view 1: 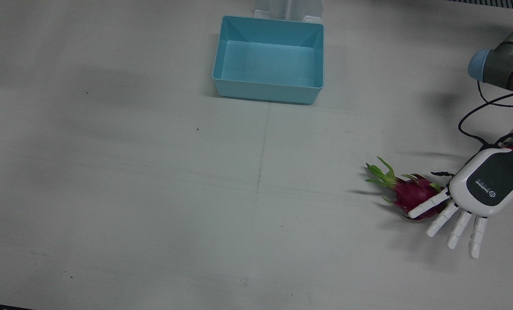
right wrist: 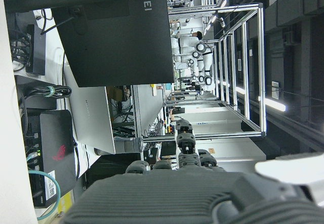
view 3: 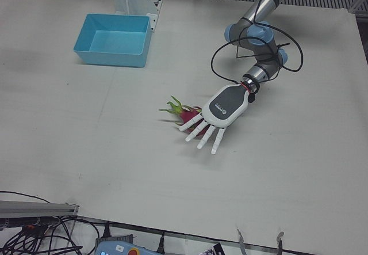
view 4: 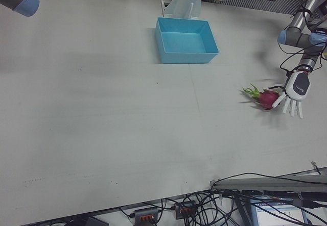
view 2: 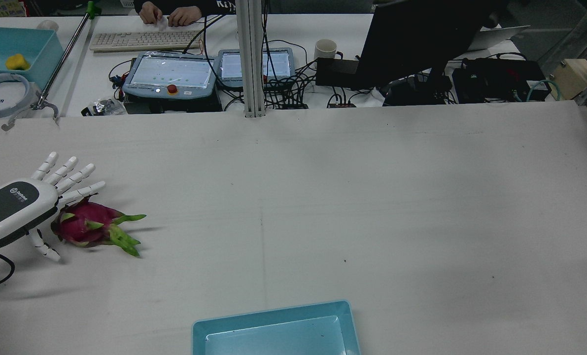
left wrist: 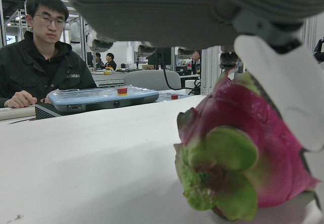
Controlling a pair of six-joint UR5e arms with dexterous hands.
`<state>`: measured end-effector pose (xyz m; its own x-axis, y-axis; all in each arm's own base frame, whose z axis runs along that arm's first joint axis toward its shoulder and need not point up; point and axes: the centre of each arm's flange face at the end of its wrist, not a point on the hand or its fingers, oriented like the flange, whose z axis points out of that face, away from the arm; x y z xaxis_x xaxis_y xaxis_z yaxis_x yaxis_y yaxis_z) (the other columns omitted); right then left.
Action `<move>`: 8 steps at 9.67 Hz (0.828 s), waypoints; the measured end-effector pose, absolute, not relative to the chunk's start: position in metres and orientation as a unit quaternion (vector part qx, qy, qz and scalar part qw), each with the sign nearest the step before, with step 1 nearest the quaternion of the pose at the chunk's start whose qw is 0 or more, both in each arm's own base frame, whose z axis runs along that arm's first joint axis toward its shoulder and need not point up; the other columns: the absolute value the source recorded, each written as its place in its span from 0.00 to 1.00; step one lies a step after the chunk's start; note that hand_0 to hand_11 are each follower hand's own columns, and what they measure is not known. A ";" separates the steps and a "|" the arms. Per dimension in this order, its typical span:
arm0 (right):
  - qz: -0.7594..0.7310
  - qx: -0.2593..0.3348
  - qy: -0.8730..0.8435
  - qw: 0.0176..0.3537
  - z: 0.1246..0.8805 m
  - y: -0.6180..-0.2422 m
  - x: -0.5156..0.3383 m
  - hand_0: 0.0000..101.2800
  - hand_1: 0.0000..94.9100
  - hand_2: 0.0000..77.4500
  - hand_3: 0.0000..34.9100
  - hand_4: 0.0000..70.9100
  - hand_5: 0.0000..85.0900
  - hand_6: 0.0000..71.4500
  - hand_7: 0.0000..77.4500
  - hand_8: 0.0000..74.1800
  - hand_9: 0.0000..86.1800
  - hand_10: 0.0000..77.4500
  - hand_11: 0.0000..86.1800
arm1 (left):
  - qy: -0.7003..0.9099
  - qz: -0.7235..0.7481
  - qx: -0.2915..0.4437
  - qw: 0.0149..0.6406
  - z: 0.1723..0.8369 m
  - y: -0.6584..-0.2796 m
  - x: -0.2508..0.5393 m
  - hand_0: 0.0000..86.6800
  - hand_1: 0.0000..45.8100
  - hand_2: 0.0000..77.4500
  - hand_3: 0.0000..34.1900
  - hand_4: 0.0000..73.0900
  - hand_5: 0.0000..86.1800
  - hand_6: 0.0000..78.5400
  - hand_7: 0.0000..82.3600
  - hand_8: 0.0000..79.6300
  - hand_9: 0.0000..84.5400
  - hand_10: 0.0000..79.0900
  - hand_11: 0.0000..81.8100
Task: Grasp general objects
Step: 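Move the left hand down beside the pink dragon fruit, then push the left hand's fingers against the dragon fruit, tipping it upright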
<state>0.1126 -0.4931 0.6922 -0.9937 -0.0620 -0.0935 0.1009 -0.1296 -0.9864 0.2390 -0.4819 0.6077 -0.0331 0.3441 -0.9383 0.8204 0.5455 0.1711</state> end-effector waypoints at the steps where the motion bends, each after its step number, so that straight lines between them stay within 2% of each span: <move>1: -0.751 0.015 0.658 0.054 0.692 -0.493 0.113 0.00 0.06 0.02 0.00 0.00 0.01 0.00 0.00 0.00 0.01 0.00 0.01 | 0.685 -0.216 0.425 0.551 0.612 -0.482 0.240 0.72 0.00 0.18 0.70 0.00 0.03 0.01 0.03 0.02 0.02 0.01 0.01; 3: -0.751 0.015 0.658 0.054 0.692 -0.493 0.112 0.00 0.06 0.02 0.00 0.00 0.01 0.00 0.00 0.00 0.01 0.00 0.01 | 0.684 -0.216 0.425 0.552 0.616 -0.483 0.241 0.71 0.00 0.18 0.52 0.00 0.01 0.01 0.03 0.02 0.02 0.01 0.01; 4: -0.751 0.015 0.658 0.054 0.692 -0.493 0.112 0.00 0.06 0.02 0.00 0.00 0.01 0.00 0.00 0.00 0.01 0.00 0.01 | 0.683 -0.215 0.427 0.553 0.617 -0.483 0.241 0.68 0.00 0.18 0.40 0.00 0.01 0.01 0.03 0.02 0.02 0.01 0.01; 6: -0.751 0.015 0.658 0.054 0.692 -0.493 0.113 0.00 0.06 0.02 0.00 0.00 0.01 0.00 0.00 0.00 0.01 0.00 0.01 | 0.681 -0.212 0.430 0.554 0.617 -0.483 0.242 0.61 0.00 0.07 0.16 0.14 0.01 0.01 0.03 0.01 0.02 0.01 0.01; 7: -0.751 0.015 0.658 0.054 0.692 -0.493 0.113 0.00 0.06 0.02 0.00 0.00 0.01 0.00 0.00 0.00 0.01 0.00 0.01 | 0.680 -0.212 0.431 0.554 0.618 -0.483 0.242 0.61 0.00 0.04 0.04 0.14 0.01 0.01 0.03 0.01 0.02 0.01 0.01; 8: -0.751 0.015 0.658 0.054 0.692 -0.493 0.113 0.00 0.06 0.02 0.00 0.00 0.01 0.00 0.00 0.00 0.01 0.00 0.01 | 0.680 -0.211 0.432 0.553 0.617 -0.484 0.242 0.61 0.00 0.04 0.00 0.22 0.15 0.01 0.03 0.01 0.02 0.01 0.01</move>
